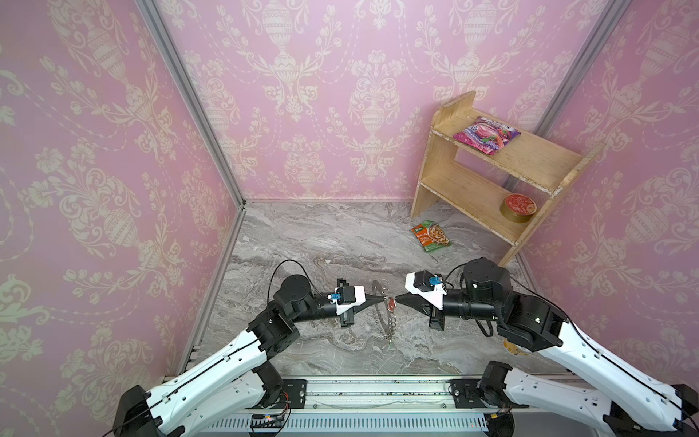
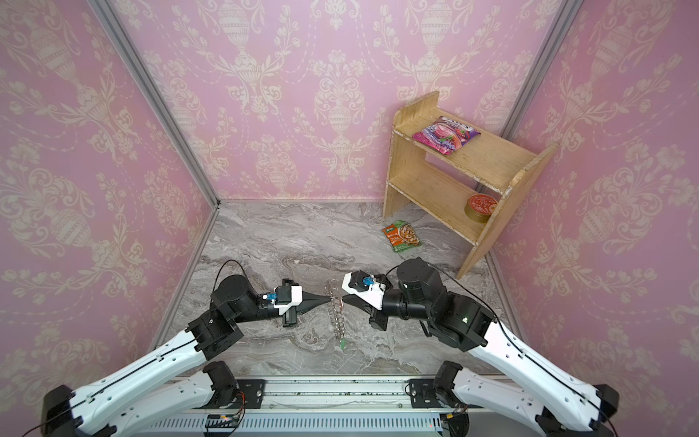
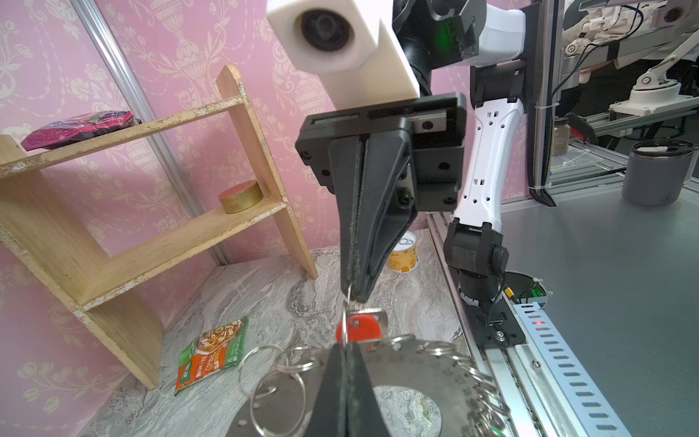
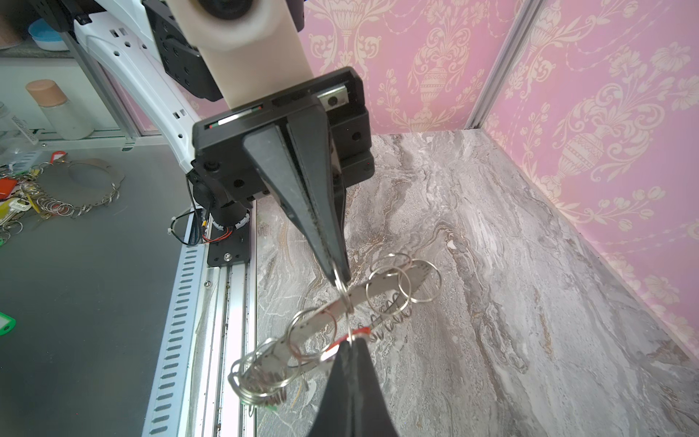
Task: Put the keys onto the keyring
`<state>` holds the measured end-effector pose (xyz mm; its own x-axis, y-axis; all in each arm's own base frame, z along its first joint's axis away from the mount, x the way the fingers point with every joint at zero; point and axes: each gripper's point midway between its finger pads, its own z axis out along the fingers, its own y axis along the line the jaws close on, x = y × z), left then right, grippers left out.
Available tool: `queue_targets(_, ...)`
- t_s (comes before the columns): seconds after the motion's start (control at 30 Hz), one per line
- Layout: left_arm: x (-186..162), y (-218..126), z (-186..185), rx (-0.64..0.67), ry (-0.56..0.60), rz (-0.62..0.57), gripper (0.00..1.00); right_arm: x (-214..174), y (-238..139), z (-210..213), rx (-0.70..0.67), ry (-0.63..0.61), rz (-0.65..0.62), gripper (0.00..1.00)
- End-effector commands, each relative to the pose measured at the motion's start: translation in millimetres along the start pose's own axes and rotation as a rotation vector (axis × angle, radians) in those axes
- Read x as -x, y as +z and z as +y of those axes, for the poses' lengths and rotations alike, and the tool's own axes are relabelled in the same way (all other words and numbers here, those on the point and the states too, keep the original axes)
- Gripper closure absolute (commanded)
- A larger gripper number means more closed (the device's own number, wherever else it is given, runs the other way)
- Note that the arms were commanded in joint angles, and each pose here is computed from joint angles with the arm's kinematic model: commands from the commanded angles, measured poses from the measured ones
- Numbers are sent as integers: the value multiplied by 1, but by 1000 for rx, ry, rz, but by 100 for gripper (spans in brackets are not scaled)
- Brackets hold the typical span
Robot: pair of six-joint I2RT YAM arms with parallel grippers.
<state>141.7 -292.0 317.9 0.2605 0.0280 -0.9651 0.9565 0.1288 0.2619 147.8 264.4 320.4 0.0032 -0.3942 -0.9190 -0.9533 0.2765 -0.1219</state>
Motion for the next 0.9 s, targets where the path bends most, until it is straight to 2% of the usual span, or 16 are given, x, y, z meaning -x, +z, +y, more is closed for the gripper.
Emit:
queue_targets(0.0,12,0,-4,-22,28,-40,100,7,-4,-7,-34,14,-26,100)
queue_targets(0.6,12,0,-6,-28,32,-36,100,9,-4,-7,-29,18,-32,100)
queue_targets(0.87,11,-7,8,87,93,-29,100,2,-6,-8,-49,31,-19,100)
